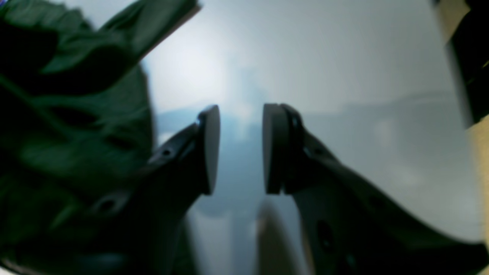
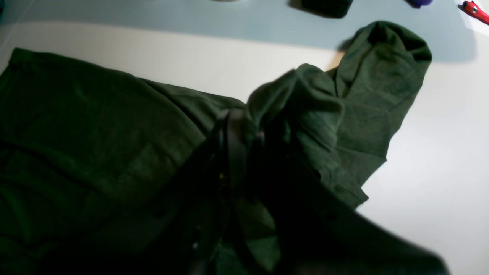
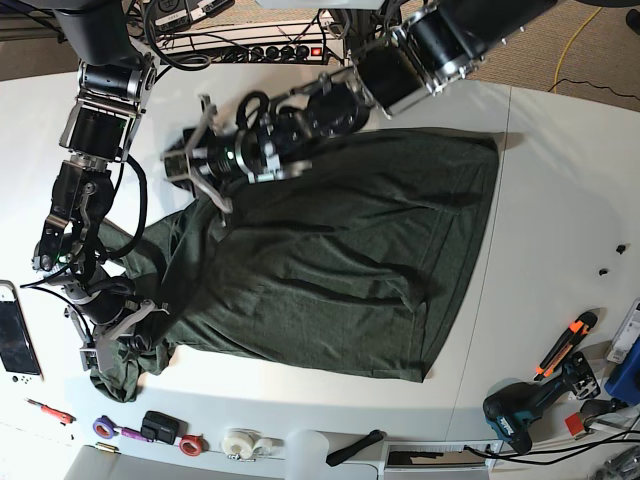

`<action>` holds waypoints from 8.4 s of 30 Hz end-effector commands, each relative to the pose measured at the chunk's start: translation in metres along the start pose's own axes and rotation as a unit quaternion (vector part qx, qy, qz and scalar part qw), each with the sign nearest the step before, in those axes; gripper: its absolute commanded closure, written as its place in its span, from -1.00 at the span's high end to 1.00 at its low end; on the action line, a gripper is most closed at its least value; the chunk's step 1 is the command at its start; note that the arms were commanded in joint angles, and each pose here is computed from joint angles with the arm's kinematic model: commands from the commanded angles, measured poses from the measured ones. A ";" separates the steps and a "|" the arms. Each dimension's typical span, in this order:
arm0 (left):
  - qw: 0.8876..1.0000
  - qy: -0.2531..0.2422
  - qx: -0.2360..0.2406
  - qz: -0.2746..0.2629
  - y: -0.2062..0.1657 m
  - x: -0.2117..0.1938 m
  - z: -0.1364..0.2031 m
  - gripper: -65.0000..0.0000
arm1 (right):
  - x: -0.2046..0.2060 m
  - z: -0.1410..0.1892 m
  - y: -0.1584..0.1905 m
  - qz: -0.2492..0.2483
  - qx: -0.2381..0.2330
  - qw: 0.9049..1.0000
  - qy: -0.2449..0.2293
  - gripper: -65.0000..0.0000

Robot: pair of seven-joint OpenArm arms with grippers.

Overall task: Layout the t-shirt on the table in an organized manner, then fold the t-shirt properly
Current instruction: 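Lower the left gripper onto the shirt's middle and grasp the fabric, then pull the grasped fabric with the left gripper toward the right gripper, then release the sleeve with the right gripper and lift it away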

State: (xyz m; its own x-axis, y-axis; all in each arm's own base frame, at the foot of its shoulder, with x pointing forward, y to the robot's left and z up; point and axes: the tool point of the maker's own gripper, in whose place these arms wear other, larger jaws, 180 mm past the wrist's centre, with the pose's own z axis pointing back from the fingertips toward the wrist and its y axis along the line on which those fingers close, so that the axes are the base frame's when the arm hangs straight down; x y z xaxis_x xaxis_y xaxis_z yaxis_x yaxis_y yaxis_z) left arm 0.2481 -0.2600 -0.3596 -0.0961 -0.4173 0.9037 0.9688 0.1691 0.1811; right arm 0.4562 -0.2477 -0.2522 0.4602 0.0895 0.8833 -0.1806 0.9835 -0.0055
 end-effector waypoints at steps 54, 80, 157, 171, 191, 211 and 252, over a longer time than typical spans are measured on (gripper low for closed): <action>0.967 -0.049 0.250 0.005 0.162 0.107 0.050 -0.43 | 0.034 0.005 -0.003 0.006 0.001 0.999 -0.040 -1.00; 0.965 -0.146 0.189 0.109 0.193 0.124 0.048 0.12 | 0.041 0.005 0.032 -0.006 0.085 0.994 -0.064 -1.00; 0.961 -0.135 0.207 0.125 0.194 0.077 0.040 -1.00 | 0.064 0.028 0.093 -0.124 0.260 0.947 -0.140 -1.00; 0.961 -0.112 0.235 0.095 0.201 0.070 0.043 -1.00 | 0.062 0.026 0.091 -0.119 0.253 0.950 -0.137 -1.00; 0.957 -0.086 0.268 0.067 0.210 0.062 0.046 -1.00 | 0.055 0.019 0.083 -0.096 0.223 0.963 -0.115 -0.75; 0.965 -0.080 0.237 0.079 0.190 0.051 0.038 -1.00 | 0.094 0.033 -0.006 -0.056 0.079 0.990 -0.105 -0.41; 0.965 -0.083 0.237 0.076 0.192 0.053 0.039 -1.00 | -0.110 0.109 -0.141 -0.143 -0.065 0.987 0.042 0.04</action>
State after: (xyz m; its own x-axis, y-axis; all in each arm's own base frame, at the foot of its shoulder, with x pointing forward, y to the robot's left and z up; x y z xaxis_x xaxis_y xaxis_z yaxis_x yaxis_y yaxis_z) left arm 0.4145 -0.2016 -0.2946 0.0283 -0.2703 0.9623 0.7639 0.6267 0.1536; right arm 0.3282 -0.4035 -0.3197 0.5951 -0.2074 0.7765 0.0832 0.9768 0.1971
